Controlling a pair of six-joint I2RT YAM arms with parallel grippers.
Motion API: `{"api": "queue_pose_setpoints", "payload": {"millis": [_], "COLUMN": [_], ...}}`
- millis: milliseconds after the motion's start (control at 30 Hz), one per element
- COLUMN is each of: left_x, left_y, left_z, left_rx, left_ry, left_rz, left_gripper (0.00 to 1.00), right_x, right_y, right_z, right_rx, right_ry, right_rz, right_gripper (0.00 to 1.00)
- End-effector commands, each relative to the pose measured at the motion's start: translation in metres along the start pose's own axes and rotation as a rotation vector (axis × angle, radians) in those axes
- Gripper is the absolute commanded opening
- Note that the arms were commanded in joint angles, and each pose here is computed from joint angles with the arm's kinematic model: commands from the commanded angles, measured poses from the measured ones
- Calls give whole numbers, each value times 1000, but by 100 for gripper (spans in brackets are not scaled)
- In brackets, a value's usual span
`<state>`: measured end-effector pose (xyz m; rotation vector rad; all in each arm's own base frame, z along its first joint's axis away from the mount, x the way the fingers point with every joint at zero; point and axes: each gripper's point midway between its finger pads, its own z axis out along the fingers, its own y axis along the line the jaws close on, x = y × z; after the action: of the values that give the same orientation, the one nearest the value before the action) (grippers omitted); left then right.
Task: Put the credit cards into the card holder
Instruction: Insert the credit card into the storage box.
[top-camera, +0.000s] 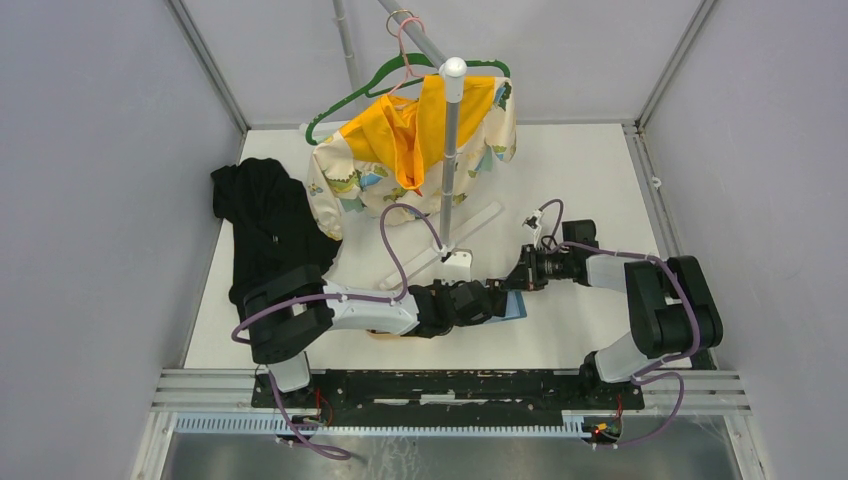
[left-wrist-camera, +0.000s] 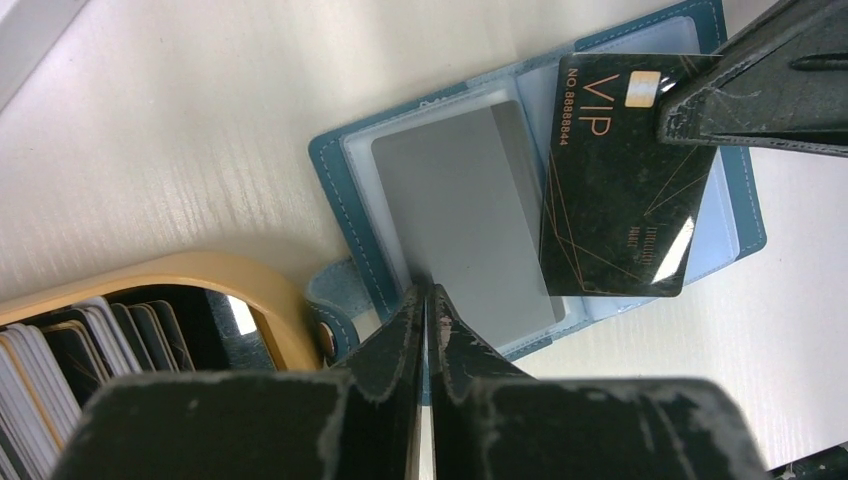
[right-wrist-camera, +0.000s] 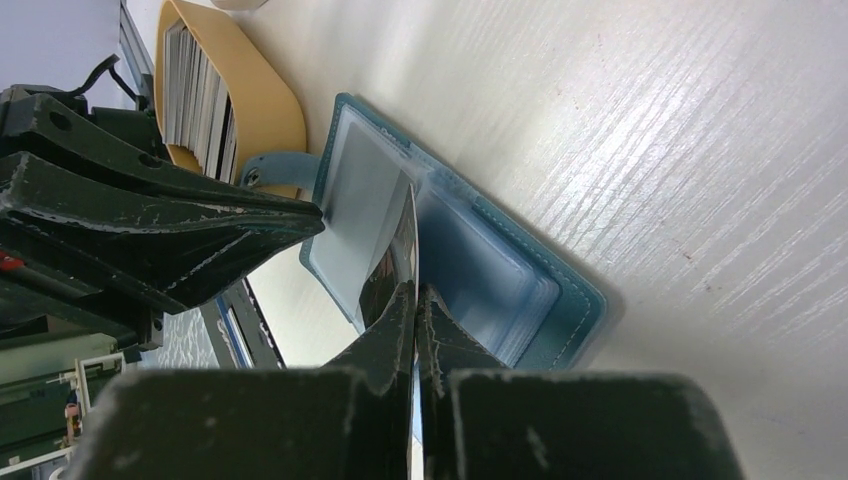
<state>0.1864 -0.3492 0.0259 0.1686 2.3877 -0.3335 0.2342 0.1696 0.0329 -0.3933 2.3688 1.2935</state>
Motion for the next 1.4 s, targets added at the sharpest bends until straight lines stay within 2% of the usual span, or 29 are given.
{"api": "queue_pose_setpoints", "payload": {"millis": [0, 667, 933, 1367], "left_x": [1, 3, 3, 2], "left_y": [9, 10, 12, 12], "left_z": [5, 9, 11, 14], "left_rx": [-50, -67, -76, -78], "left_ry": [-15, -5, -2, 5], "left_rz": [-15, 10, 17, 24], "left_gripper": [9, 7, 7, 7], "right_x": [3, 13, 15, 13], "right_y": [-11, -21, -19, -19], "right_z": [3, 8, 12, 16], "right_rx": [57, 188, 185, 190], "right_ry": [12, 104, 147, 214], "right_rz": [-41, -53, -51, -59], "right_gripper": [0, 0, 4, 6]}}
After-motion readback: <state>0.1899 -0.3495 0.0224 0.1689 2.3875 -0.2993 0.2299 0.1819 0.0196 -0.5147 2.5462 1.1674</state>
